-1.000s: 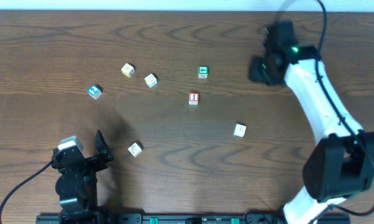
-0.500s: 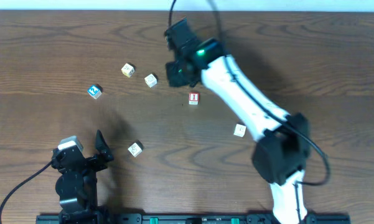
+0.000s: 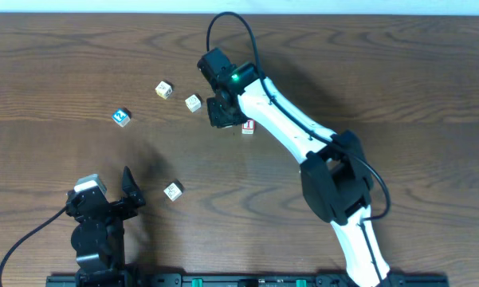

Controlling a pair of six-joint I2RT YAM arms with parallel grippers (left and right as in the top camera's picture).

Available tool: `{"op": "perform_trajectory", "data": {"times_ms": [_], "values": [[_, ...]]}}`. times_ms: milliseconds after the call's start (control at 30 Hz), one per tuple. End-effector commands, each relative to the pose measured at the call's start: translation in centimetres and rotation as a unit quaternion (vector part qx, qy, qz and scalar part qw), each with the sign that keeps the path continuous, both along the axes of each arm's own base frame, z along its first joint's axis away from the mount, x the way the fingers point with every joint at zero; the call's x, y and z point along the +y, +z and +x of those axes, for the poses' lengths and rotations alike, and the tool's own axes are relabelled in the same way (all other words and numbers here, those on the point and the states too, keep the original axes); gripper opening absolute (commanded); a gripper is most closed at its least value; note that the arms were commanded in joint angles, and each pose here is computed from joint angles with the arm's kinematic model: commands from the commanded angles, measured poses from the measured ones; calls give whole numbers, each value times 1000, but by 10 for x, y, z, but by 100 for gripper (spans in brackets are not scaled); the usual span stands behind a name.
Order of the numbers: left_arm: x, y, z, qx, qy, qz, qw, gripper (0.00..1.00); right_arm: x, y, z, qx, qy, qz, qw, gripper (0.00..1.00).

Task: Spell out Ai2
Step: 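Lift the A block and carry it left of the I block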

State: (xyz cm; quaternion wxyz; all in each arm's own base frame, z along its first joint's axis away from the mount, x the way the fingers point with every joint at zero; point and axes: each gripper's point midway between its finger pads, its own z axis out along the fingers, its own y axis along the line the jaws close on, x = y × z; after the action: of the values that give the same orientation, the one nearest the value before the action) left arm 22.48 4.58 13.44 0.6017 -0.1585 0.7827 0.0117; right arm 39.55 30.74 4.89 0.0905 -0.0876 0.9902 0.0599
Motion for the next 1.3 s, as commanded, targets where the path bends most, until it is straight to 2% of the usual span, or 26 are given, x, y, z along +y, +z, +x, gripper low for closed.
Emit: {"op": "perform_trajectory", "data": {"times_ms": [0, 600, 1000, 1067, 1133, 1267], "values": [[3, -12, -1, 12, 10, -1, 1000, 95, -3, -12, 1, -1, -55, -22, 998, 2], [3, -12, -1, 12, 10, -1, 1000, 96, 0, -20, 5, -29, -103, -43, 993, 2], [3, -12, -1, 12, 10, -1, 1000, 95, 0, -30, -2, -5, -101, -41, 994, 2], [3, -12, -1, 12, 10, -1, 1000, 95, -1, -30, -3, 0, -101, -40, 994, 17], [3, -12, -1, 12, 10, -1, 1000, 95, -1, -30, -2, -1, -101, -40, 994, 25], [3, -12, -1, 12, 10, -1, 1000, 95, -2, -30, -1, -2, -102, -41, 994, 30]]}}
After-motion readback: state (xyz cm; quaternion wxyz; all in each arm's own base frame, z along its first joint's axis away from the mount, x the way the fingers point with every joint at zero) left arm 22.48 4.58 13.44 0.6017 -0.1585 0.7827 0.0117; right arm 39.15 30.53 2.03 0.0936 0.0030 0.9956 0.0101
